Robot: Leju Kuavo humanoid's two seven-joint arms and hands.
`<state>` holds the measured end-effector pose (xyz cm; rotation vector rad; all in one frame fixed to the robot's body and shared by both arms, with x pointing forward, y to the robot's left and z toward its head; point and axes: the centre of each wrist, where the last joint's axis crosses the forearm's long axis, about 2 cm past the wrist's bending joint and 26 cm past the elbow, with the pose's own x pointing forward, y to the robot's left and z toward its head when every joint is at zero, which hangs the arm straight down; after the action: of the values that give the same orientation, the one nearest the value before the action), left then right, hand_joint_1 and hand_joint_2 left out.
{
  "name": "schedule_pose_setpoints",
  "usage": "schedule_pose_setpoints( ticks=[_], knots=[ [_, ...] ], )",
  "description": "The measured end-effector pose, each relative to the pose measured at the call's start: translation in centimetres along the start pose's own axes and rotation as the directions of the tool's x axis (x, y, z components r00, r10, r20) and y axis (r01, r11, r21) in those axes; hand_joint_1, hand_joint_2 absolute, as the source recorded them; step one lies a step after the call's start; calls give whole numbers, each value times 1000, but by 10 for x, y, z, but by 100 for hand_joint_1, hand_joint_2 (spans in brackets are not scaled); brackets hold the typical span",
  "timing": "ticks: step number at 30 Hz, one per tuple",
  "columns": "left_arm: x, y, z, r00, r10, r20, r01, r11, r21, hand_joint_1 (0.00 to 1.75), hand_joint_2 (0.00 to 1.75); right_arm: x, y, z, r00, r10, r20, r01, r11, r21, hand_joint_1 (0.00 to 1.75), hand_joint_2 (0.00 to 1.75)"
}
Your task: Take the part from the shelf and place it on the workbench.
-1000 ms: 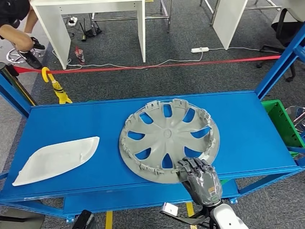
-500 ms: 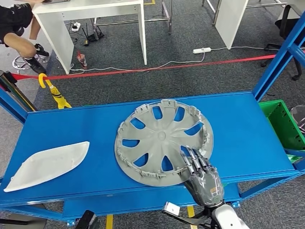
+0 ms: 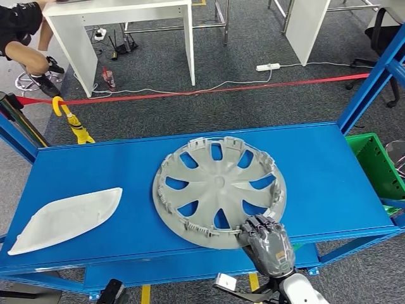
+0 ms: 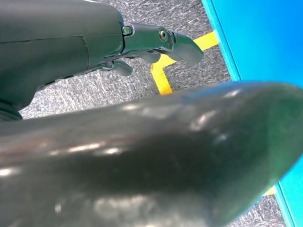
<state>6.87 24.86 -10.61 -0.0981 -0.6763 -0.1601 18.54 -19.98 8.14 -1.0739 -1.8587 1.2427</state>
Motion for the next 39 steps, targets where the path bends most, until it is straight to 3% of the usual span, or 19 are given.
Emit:
schedule_pose_setpoints(
  ticks=[14, 26, 39],
  knots=[
    [-1, 0, 0, 1000, -4, -2, 4, 1000, 5, 0, 0, 7, -13, -2, 996, 85, 31, -79, 983, -164, 175, 175],
    [-2, 0, 1, 1000, 0, -6, 0, 1000, 9, 0, 0, 7, -50, -22, 987, 117, 114, -74, 943, -323, 175, 175],
    [-4, -3, 2, 1000, 13, -4, -13, 1000, 15, 0, 0, 6, -88, -38, 985, 150, 85, -91, 873, -480, 175, 175]
  ],
)
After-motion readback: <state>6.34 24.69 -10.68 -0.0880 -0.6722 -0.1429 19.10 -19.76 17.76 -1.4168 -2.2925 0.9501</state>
